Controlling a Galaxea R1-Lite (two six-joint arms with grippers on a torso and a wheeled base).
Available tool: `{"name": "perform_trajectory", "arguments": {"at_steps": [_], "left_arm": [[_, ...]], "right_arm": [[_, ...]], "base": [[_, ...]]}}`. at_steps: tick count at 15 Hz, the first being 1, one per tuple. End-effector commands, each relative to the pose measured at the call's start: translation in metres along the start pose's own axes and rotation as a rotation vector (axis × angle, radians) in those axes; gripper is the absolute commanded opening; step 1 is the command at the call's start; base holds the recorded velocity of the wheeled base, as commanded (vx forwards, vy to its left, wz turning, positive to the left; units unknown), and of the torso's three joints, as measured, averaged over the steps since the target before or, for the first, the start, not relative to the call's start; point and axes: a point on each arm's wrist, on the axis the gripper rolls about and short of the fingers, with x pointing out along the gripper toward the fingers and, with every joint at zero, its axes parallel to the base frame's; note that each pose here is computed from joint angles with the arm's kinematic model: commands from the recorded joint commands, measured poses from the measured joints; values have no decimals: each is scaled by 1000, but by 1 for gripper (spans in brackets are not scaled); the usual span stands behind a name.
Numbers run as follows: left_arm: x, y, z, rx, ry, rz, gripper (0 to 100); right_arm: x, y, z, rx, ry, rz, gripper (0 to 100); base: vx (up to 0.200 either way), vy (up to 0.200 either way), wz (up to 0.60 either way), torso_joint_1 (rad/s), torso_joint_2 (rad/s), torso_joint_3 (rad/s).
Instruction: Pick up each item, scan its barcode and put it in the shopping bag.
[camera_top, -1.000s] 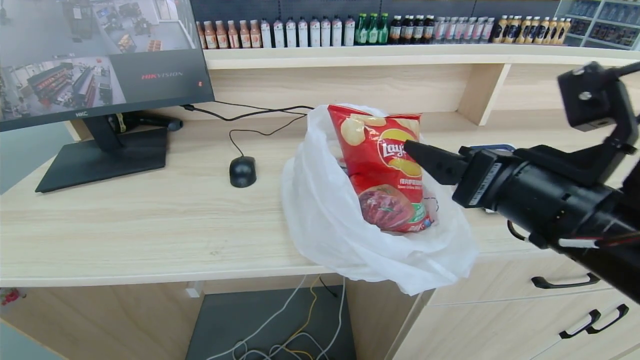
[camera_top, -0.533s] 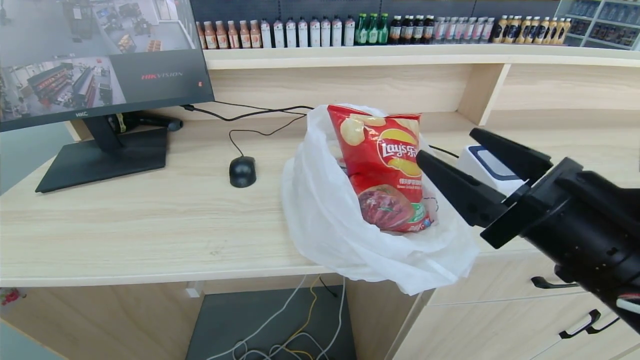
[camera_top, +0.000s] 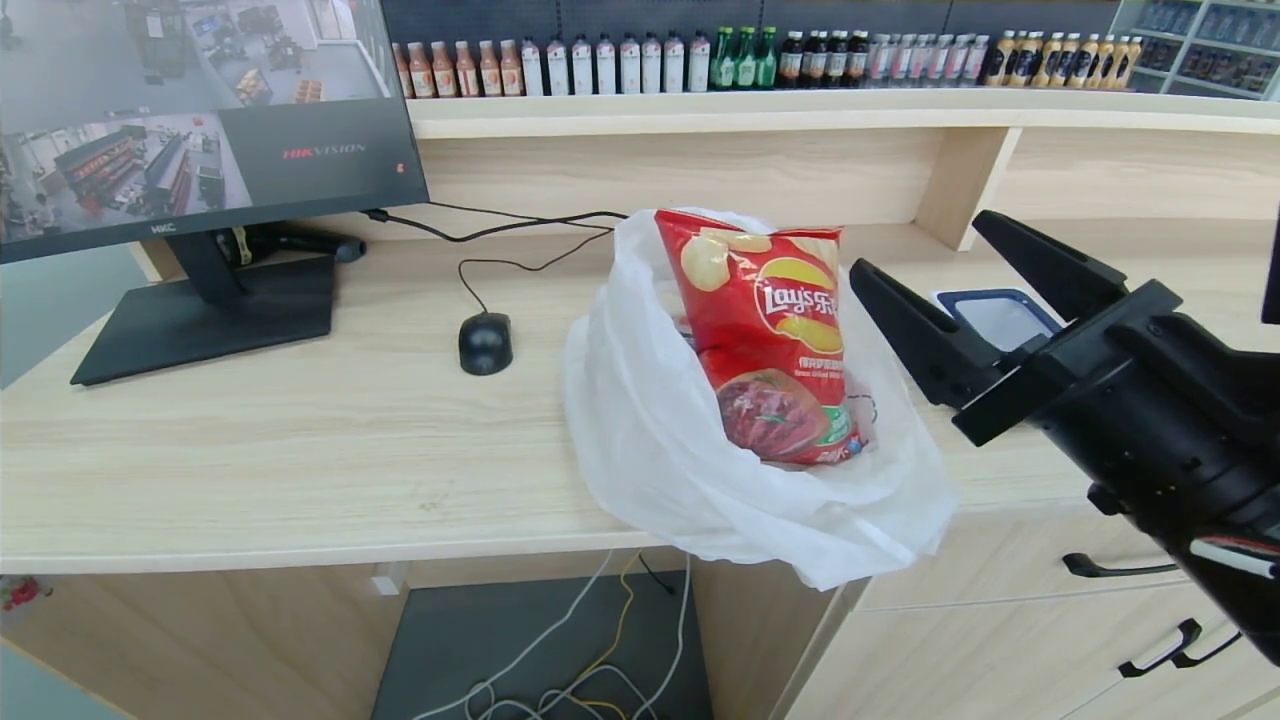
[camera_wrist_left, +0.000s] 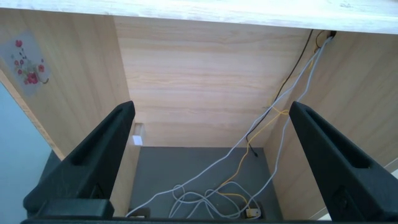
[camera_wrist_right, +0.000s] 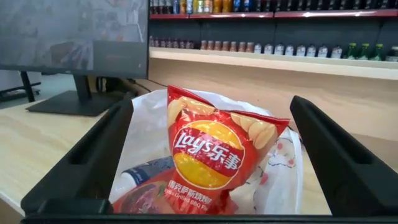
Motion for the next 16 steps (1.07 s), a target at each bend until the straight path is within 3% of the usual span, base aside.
{"name": "perform_trajectory", "arguments": {"at_steps": [1,3,9,16], "left_arm": [[0,0,0,-2,-1,1,100],[0,0,0,-1,-1,-1,100],[0,0,0,-1,-1,-1,100],[0,0,0,-5,-1,1,100]], "right_arm": [[1,1,-9,-4,33,3,100],[3,-4,-9,-7,24,-19,100],[4,-8,-13,-3,32,-32,100],[5,-8,-14,7,32,-34,100]], "base": [[-200,0,0,2,2,12],[-200,0,0,2,2,2],[0,0,0,0,0,0],[0,-200,0,4,2,2]]}}
